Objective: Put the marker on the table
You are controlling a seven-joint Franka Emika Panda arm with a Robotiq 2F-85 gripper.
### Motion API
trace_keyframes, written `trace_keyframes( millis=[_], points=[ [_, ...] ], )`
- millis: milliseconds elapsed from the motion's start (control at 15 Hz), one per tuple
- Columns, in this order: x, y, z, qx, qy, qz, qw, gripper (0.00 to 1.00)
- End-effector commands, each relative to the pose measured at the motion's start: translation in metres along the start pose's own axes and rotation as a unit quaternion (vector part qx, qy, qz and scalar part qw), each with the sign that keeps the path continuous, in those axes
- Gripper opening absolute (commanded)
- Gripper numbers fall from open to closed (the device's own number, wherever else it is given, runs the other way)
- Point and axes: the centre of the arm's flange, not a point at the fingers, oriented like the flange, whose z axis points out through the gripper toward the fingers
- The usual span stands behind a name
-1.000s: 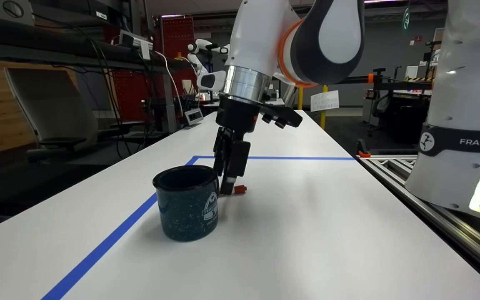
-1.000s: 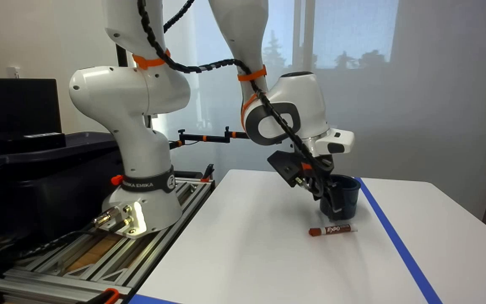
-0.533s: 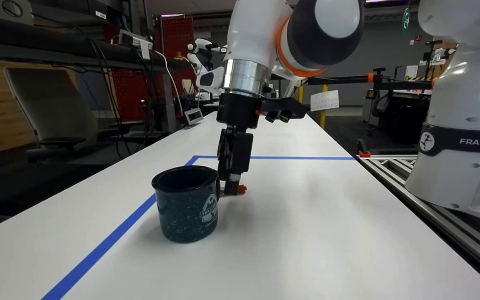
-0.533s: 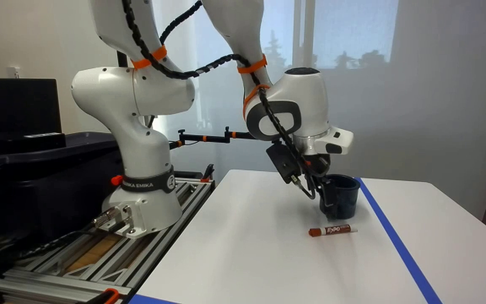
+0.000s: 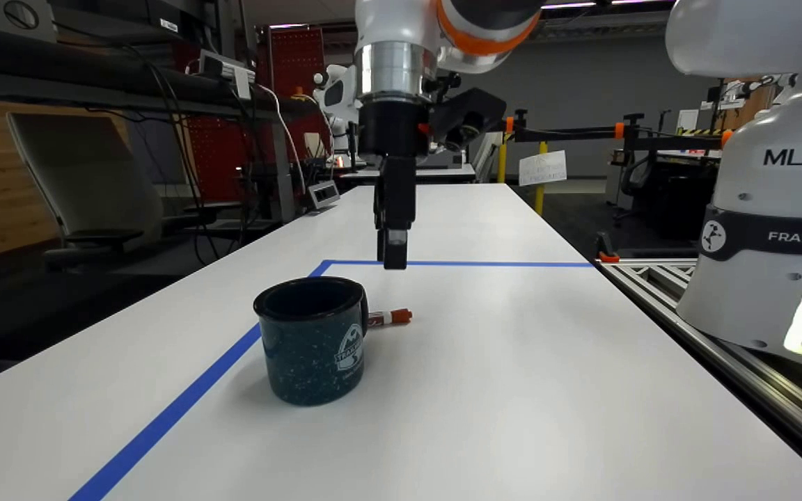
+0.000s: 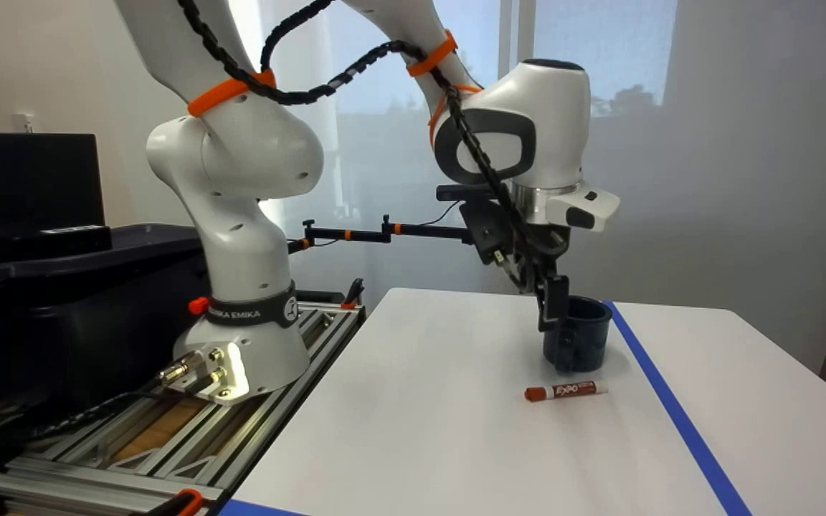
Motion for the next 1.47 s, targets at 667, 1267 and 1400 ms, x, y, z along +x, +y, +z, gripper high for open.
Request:
trace_keyframes(
  millis=[667,1267,1400],
  points=[
    [0.013,-0.044,-0.094,-0.079,-0.071,0.087,0.9905,1.00],
    [0.012,-0.041,-0.095,-0.080,-0.071,0.093,0.9899,1.00],
    [0.012,-0.041,-0.095,-0.080,-0.071,0.093,0.9899,1.00]
  ],
)
